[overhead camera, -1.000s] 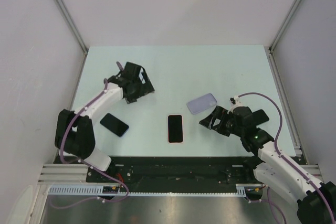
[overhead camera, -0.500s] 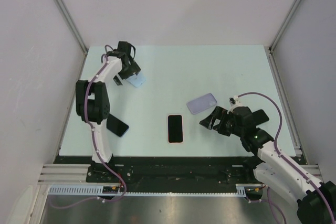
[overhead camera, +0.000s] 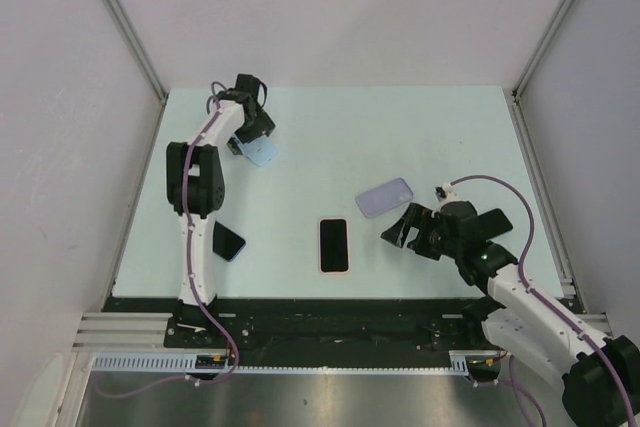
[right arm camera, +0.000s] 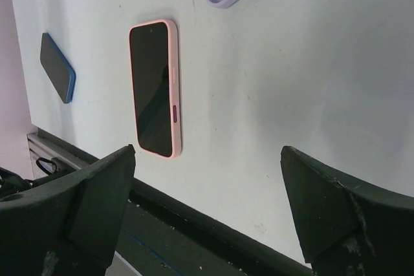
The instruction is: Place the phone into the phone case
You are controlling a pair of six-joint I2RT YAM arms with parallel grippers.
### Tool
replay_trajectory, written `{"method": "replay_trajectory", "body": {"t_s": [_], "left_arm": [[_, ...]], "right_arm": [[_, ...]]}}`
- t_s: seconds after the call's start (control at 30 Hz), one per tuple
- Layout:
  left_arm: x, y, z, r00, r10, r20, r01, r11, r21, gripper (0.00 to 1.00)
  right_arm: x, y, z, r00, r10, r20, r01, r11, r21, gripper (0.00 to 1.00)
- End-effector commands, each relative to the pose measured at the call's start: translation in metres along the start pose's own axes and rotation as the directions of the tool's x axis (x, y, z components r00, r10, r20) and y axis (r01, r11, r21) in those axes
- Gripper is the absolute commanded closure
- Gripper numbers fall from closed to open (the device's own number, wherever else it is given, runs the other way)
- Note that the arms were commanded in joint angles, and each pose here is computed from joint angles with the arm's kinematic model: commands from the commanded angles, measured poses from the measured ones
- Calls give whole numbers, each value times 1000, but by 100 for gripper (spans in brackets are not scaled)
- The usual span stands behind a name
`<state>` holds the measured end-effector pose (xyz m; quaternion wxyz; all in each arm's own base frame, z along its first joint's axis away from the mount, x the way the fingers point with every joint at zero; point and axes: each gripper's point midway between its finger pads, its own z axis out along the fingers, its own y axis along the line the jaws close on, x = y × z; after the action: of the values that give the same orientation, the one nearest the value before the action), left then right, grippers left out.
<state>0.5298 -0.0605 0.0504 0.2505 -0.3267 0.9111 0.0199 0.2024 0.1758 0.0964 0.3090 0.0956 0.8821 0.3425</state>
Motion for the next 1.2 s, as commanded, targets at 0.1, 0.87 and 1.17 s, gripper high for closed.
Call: {"method": "replay_trajectory", "body": {"t_s": [0.1, 0.87, 1.17], "left_arm": [[2, 2, 14, 999, -40, -14, 40, 998, -43, 0], [93, 11, -40, 953, 189, -236, -108, 942, 317, 36], [154, 27, -98, 931, 221, -290, -20, 824, 566, 39]], "right_arm": [[-23, 12, -3, 998, -29, 54, 30, 999, -32, 2], [-26, 40, -19, 998, 35, 49, -27, 987, -160, 4], [-32, 70, -8, 996, 81, 25, -72, 962, -263, 7]]}}
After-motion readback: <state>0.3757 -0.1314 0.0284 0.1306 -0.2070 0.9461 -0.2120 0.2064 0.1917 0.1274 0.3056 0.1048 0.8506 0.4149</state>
